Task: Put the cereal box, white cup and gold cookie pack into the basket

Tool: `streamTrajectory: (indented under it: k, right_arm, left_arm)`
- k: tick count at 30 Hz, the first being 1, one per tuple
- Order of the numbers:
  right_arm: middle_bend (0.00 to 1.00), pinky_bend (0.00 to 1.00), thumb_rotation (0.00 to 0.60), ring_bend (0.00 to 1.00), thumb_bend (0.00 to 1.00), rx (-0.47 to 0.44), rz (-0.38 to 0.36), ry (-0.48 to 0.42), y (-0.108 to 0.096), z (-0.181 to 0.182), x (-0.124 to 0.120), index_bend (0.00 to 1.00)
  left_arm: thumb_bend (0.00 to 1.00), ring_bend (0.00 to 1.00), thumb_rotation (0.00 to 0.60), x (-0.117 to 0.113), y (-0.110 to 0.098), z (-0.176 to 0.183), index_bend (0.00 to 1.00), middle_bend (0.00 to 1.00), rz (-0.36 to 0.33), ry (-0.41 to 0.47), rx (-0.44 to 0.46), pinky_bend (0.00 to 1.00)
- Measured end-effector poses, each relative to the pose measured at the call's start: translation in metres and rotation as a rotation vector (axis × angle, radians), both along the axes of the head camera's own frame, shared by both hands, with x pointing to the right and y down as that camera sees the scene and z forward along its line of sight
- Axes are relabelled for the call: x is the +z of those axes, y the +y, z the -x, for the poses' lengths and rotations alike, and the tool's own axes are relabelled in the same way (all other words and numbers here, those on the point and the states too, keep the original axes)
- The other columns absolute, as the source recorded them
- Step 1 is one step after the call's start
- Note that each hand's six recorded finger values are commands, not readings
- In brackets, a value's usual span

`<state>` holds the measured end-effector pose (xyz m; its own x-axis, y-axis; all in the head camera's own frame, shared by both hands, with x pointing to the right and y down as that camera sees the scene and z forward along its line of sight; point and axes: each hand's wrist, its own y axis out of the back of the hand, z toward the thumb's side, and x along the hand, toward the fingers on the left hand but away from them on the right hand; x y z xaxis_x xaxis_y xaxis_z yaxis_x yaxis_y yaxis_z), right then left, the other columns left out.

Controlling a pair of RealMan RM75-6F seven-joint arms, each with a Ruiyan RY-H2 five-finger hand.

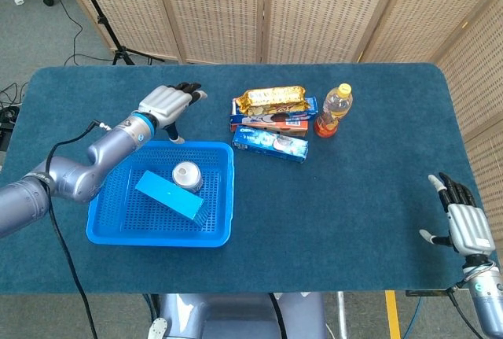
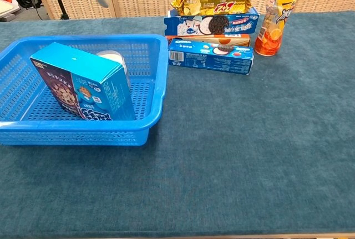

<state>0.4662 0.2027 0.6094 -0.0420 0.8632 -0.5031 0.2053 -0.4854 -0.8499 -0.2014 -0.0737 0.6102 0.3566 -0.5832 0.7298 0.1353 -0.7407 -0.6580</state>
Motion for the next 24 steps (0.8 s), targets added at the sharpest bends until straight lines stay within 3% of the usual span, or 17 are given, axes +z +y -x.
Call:
streamTrajectory:
  k: [7, 12, 17, 24]
  right_arm:
    - [0.0, 0.04, 0.6, 0.0, 0.16, 0.012, 0.013, -0.018, 0.0, -0.002, 0.003, 0.0]
    - [0.0, 0.04, 0.6, 0.0, 0.16, 0.021, 0.018, -0.036, 0.0, -0.002, 0.003, 0.0]
    - [0.0, 0.04, 0.6, 0.0, 0.16, 0.022, 0.03, -0.067, 0.001, 0.001, 0.005, 0.0]
    - [0.0, 0.04, 0.6, 0.0, 0.16, 0.033, 0.041, -0.091, 0.001, -0.001, 0.006, 0.0]
  left_arm:
    - [0.13, 0.0, 0.6, 0.007, -0.019, -0.021, 0.06, 0.0, -0.084, 0.048, -0.149, 0.18]
    - [0.13, 0.0, 0.6, 0.018, -0.023, -0.039, 0.06, 0.0, -0.166, 0.029, -0.209, 0.18]
    - [0.13, 0.0, 0.6, 0.033, -0.018, -0.063, 0.06, 0.0, -0.157, 0.01, -0.249, 0.18]
    - [0.13, 0.0, 0.6, 0.037, -0.016, -0.101, 0.06, 0.0, -0.125, 0.054, -0.317, 0.18]
